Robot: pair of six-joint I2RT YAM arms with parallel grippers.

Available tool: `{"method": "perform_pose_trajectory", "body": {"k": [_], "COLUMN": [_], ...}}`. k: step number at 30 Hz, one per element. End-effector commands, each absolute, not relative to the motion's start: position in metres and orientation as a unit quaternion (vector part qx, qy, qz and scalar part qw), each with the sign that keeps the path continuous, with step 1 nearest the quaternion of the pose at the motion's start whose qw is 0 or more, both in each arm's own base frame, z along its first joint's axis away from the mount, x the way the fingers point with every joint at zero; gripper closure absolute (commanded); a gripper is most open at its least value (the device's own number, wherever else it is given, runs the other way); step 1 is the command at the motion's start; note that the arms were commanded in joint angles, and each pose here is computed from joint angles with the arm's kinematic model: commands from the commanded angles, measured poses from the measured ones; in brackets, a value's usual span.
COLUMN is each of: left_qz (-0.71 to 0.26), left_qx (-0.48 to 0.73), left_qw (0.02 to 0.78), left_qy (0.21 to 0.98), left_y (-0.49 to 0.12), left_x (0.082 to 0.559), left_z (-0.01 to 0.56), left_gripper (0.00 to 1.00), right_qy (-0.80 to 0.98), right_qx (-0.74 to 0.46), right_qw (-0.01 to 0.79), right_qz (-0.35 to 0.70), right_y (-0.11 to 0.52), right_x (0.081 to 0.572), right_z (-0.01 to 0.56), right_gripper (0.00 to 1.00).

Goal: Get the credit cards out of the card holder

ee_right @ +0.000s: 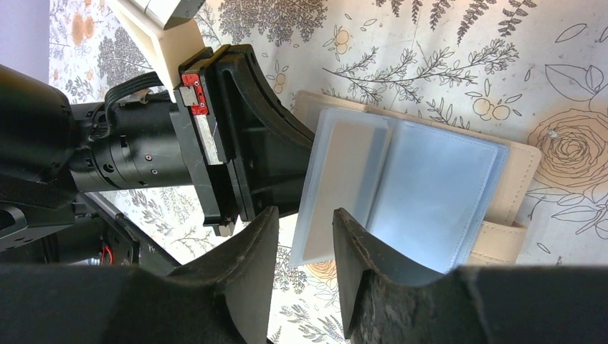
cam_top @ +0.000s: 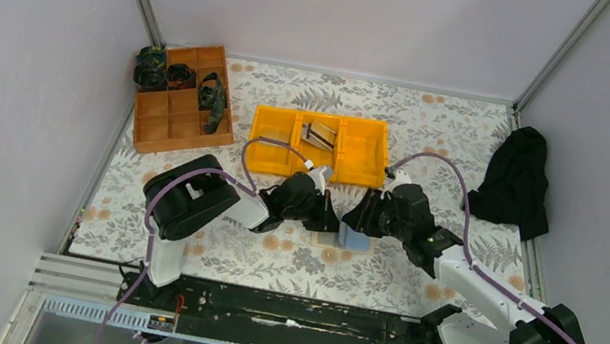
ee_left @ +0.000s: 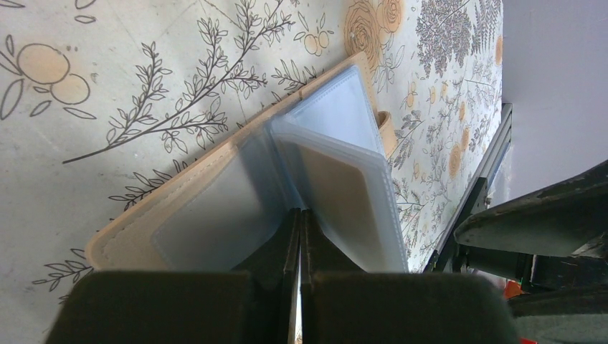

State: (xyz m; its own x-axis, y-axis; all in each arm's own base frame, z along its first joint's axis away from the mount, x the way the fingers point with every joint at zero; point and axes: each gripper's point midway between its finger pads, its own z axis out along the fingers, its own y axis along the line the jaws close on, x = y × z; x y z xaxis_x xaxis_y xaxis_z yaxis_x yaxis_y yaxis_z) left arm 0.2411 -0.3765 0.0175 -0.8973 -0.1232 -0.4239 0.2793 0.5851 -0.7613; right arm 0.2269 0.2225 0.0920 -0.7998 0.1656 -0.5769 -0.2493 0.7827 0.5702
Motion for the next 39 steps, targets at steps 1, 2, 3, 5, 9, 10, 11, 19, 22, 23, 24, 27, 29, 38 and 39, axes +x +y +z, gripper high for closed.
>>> {"method": "perform_pose_trajectory", "body": {"k": [1, 2, 3, 5, 9, 10, 11, 19, 22, 23, 24, 27, 29, 38, 39], "left_qz": [-0.421, -0.42, -0.42, -0.42, -0.421, -0.42, -0.42, -0.419, -0.419, -0.419, -0.42, -0.418, -0.419, -0.419, -0.419], "left_qx": [0.048, 0.048, 0.048, 0.048, 0.048, 0.048, 0.049, 0.051, 0.051, 0.051, 0.051, 0.051, 0.052, 0.052, 0.052], "left_qw": [0.2, 0.2, 0.2, 0.2, 0.2, 0.2, 0.2, 0.2, 0.2, 0.199, 0.199, 0.2, 0.2, 0.199, 0.198], "left_qy": [0.884, 0.884, 0.884, 0.884, 0.884, 0.884, 0.884, 0.884, 0.884, 0.884, 0.884, 0.885, 0.884, 0.884, 0.885], "left_y": [-0.366, -0.366, -0.366, -0.366, -0.366, -0.366, -0.366, -0.367, -0.367, -0.367, -0.367, -0.366, -0.367, -0.367, -0.367], "left_x": [0.23, 0.23, 0.23, 0.23, 0.23, 0.23, 0.23, 0.231, 0.231, 0.23, 0.23, 0.23, 0.23, 0.231, 0.23], "left_z": [-0.01, -0.01, -0.01, -0.01, -0.009, -0.01, -0.01, -0.01, -0.01, -0.01, -0.01, -0.01, -0.01, -0.01, -0.011], "left_gripper": [1.0, 1.0, 1.0, 1.0, 1.0, 1.0, 1.0, 1.0, 1.0, 1.0, 1.0, 1.0, 1.0, 1.0, 1.0], "right_qy": [0.88, 0.88, 0.88, 0.882, 0.889, 0.89, 0.891, 0.895, 0.896, 0.897, 0.897, 0.894, 0.892, 0.888, 0.888], "right_qx": [-0.038, -0.04, -0.039, -0.038, -0.037, -0.037, -0.037, -0.036, -0.036, -0.035, -0.035, -0.036, -0.038, -0.042, -0.042], "right_qw": [0.323, 0.321, 0.321, 0.324, 0.316, 0.314, 0.311, 0.302, 0.303, 0.302, 0.302, 0.303, 0.306, 0.306, 0.303], "right_qz": [0.345, 0.348, 0.348, 0.34, 0.328, 0.328, 0.328, 0.326, 0.323, 0.322, 0.322, 0.329, 0.331, 0.34, 0.342], "right_y": [0.232, 0.234, 0.234, 0.232, 0.23, 0.23, 0.231, 0.232, 0.231, 0.231, 0.231, 0.232, 0.233, 0.236, 0.237], "right_x": [0.23, 0.23, 0.23, 0.232, 0.233, 0.233, 0.233, 0.232, 0.233, 0.233, 0.233, 0.232, 0.232, 0.232, 0.231], "right_z": [0.106, 0.105, 0.104, 0.102, 0.091, 0.089, 0.086, 0.077, 0.076, 0.075, 0.075, 0.079, 0.084, 0.091, 0.09], "right_gripper": [0.58, 0.59, 0.59, 0.58, 0.58, 0.58, 0.58, 0.58, 0.58, 0.58, 0.58, 0.58, 0.58, 0.58, 0.58]}}
